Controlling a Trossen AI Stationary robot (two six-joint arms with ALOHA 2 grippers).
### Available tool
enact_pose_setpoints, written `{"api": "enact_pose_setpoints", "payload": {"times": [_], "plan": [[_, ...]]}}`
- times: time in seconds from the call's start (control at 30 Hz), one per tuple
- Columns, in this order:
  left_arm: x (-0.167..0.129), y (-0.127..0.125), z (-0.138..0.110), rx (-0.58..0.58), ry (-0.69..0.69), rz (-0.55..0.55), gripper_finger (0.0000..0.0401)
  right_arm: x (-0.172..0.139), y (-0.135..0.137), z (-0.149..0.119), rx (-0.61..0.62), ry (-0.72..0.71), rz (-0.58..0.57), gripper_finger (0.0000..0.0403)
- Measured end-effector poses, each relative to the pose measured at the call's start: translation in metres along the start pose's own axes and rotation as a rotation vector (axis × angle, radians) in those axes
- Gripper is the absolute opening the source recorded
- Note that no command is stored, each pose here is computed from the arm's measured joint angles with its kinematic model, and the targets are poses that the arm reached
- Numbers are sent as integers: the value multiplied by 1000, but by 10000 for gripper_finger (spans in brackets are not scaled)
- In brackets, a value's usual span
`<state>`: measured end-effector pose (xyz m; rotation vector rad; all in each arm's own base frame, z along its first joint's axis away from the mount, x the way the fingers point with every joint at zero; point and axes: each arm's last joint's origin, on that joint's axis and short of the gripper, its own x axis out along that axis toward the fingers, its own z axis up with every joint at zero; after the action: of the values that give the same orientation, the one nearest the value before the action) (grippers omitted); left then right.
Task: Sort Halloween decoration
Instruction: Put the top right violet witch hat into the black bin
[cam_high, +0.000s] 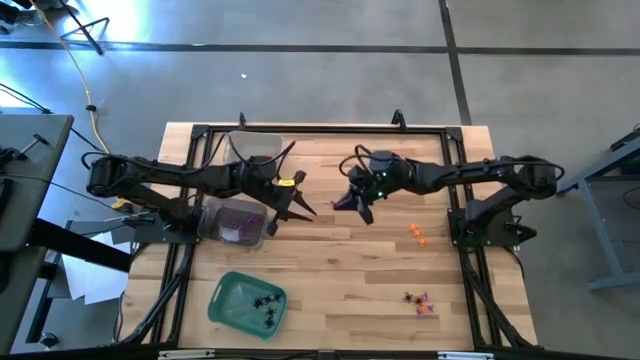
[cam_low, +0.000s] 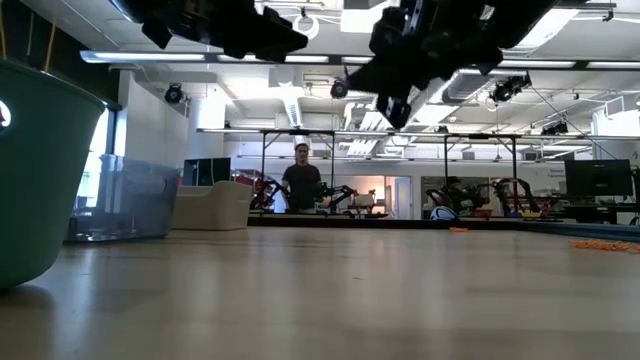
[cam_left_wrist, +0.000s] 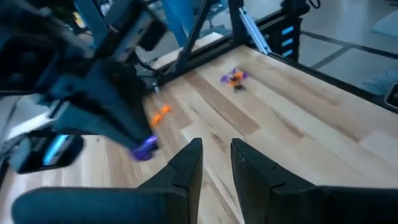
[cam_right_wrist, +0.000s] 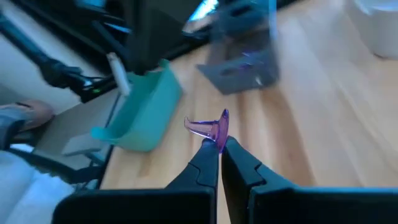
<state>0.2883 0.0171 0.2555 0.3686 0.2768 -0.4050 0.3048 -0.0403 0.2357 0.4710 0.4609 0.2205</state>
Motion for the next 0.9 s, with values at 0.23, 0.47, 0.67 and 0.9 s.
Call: {"api": "enact_pose_setpoints", "payload": {"times": [0.23,0.47,0.67,0.9], "plan": [[5,-9,8,44,-29,4,76,10,26,-5,-59,0,87,0],[9,-14,14,75,-53,28,132,13,32,-6,-71,-5,104,0],[21,-12,9,71,-93,10,179,12,32,-2,-83,-50,85,0],[23,-9,10,92,-138,-3,193,12,32,-2,-85,-55,83,0]]}}
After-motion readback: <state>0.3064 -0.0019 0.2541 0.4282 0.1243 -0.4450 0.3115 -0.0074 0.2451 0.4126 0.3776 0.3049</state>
